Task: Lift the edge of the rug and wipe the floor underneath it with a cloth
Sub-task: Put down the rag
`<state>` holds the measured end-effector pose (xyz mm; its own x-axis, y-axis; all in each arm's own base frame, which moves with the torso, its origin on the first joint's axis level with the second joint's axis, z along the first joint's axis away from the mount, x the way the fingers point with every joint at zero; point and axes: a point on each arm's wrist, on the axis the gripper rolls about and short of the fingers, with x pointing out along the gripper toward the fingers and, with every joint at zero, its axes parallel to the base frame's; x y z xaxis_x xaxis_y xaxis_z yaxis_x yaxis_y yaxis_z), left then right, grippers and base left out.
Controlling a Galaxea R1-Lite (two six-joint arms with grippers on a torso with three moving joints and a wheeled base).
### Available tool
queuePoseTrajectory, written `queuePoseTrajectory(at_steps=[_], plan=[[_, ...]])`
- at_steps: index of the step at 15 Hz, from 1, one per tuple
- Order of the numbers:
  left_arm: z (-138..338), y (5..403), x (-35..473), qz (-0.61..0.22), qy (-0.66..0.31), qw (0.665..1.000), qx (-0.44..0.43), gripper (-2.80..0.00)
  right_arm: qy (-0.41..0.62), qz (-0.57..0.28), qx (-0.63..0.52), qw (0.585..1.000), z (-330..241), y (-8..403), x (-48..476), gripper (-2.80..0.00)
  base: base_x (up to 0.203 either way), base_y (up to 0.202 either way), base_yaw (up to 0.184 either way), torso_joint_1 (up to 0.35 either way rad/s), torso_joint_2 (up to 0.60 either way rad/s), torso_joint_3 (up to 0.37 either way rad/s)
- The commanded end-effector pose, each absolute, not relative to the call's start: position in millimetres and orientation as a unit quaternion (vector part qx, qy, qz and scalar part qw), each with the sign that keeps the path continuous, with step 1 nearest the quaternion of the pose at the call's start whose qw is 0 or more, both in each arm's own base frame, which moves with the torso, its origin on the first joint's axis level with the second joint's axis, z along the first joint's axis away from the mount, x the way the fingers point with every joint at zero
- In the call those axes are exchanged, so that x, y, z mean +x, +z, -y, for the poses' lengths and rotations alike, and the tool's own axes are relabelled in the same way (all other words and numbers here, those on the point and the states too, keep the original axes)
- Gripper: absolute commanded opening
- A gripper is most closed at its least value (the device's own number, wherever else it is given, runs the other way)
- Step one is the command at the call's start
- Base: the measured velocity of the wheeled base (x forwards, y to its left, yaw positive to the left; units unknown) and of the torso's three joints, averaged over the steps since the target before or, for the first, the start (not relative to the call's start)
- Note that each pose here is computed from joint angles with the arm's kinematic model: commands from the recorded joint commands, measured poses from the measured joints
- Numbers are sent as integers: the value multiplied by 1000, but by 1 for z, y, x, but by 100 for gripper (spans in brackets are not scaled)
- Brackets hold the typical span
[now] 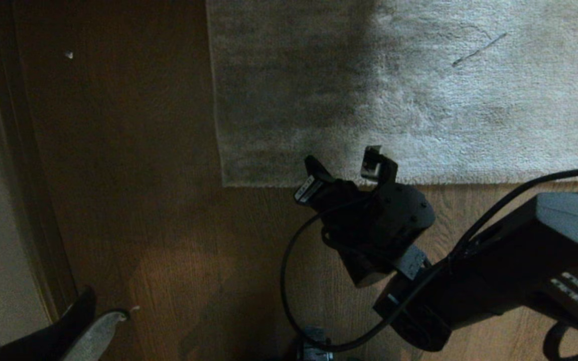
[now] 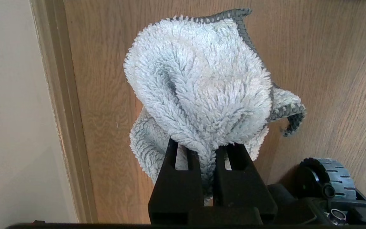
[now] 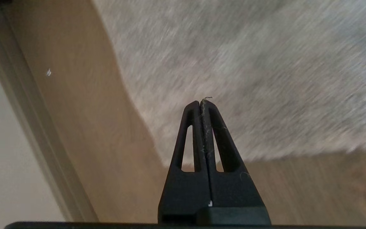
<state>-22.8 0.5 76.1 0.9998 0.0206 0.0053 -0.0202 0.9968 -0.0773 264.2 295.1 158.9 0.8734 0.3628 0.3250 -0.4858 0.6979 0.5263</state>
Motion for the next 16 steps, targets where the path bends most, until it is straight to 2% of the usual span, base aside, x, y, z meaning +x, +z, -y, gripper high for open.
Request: queuePoseTrajectory(at_steps=[1, 9, 12, 16], plan=[[0, 76, -23, 4, 11, 999, -39, -280, 237, 110, 323, 910, -308, 149, 269, -280, 0, 0, 0, 0, 0, 0], [0, 76, -23, 4, 11, 999, -39, -280, 222, 110, 306, 919, -331, 109, 302, -280, 0, 0, 0, 0, 0, 0], [-1, 76, -23, 3, 10, 999, -39, -280, 223, 124, 301, 919, -322, 130, 294, -280, 0, 0, 0, 0, 0, 0], [0, 76, -23, 3, 11, 999, -39, -280, 223, 138, 287, 921, -283, 176, 258, -280, 0, 0, 0, 0, 0, 0]])
